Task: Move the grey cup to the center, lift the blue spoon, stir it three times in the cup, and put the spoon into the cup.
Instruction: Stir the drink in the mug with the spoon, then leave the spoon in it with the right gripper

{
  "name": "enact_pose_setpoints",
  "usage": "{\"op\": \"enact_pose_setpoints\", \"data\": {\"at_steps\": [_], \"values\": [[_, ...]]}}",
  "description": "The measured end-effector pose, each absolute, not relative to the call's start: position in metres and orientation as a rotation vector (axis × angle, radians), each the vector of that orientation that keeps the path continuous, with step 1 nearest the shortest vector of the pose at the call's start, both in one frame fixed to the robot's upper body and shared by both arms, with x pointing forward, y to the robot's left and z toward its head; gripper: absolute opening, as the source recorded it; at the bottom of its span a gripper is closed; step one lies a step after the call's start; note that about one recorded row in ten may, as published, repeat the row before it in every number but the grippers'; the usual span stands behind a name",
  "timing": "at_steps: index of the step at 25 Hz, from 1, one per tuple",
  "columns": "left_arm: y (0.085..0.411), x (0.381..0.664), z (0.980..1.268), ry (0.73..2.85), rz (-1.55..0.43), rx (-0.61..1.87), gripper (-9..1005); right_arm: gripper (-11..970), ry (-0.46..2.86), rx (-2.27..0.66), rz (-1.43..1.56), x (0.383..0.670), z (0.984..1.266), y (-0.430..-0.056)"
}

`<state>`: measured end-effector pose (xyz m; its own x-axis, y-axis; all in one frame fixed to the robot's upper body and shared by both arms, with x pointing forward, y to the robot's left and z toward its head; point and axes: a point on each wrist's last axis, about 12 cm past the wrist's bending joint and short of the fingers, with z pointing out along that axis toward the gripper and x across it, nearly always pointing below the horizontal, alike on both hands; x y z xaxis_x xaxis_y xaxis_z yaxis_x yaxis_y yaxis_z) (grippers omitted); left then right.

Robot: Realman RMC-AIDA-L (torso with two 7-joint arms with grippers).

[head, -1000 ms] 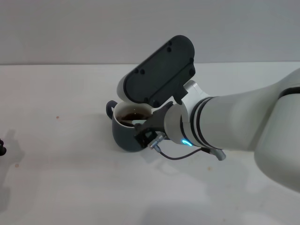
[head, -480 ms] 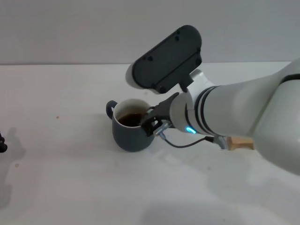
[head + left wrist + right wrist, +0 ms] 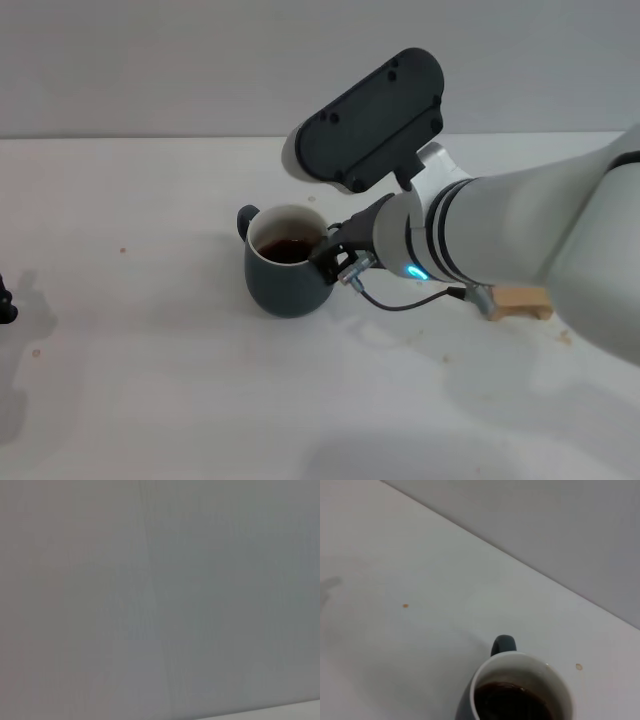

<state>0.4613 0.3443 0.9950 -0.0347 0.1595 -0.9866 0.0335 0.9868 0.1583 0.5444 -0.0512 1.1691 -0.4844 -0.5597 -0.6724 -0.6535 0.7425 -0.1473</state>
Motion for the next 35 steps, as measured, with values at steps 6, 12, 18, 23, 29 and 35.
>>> {"op": "enact_pose_setpoints", "data": {"at_steps": [6,12,18,23,29,35], "values": [[0.343,0.461,0.995,1.605,0.098,0.149,-2,128,2.19,-0.958,0.185,0.535,1.169,-0.043],[0.343,0.461,0.995,1.605,0.097,0.149,-2,127,2.175,-0.961,0.199,0.535,1.17,-0.04],[0.342,0.461,0.995,1.605,0.097,0.149,-2,129,2.152,-0.958,0.209,0.54,1.171,-0.037],[0.342,0.462,0.995,1.603,0.097,0.148,-2,132,2.144,-0.934,0.206,0.549,1.171,-0.038],[0.343,0.464,0.996,1.6,0.098,0.149,-2,135,2.125,-0.92,0.221,0.551,1.172,-0.039],[0.344,0.464,0.996,1.598,0.101,0.148,-2,138,2.067,-0.974,0.151,0.547,1.17,-0.036]]}}
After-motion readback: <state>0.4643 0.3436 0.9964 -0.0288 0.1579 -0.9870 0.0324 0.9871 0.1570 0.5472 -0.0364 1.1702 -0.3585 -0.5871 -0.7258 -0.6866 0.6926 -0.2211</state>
